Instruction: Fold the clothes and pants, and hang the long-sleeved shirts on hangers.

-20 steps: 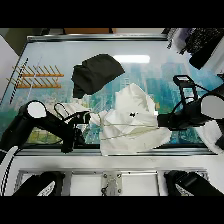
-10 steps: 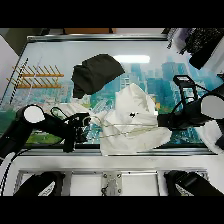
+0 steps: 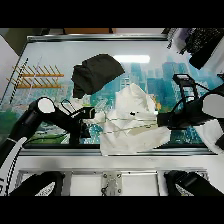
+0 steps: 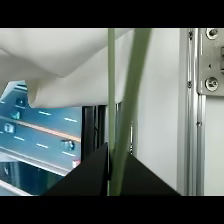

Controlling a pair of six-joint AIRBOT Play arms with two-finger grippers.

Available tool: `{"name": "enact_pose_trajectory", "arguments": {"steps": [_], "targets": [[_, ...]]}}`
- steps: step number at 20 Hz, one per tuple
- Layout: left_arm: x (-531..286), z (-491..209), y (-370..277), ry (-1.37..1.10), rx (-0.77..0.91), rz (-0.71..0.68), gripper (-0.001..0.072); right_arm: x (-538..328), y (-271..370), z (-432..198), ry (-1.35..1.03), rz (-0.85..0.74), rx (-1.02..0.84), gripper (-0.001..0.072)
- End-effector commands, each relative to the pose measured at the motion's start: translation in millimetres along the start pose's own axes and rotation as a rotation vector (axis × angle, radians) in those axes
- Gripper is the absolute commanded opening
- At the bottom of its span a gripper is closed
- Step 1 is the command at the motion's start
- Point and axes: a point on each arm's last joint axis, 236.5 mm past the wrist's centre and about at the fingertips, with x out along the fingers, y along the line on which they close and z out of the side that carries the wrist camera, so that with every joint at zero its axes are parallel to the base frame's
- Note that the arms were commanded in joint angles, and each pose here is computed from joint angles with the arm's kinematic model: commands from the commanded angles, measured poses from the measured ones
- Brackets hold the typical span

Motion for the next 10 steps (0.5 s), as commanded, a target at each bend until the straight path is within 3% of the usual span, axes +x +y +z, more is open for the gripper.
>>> {"name": "enact_pose_trajectory", "arguments": {"steps": [1, 10], "targets": [[6, 15, 7, 0.015, 0.038, -0.034, 0.0012, -13, 11, 13, -0.028, 0.034, -0.034, 0.0022], [7, 44, 26, -0.011, 0.041, -0.040, 0.0012, -22, 52, 43, -0.055, 0.135, -0.140, 0.0022]]}}
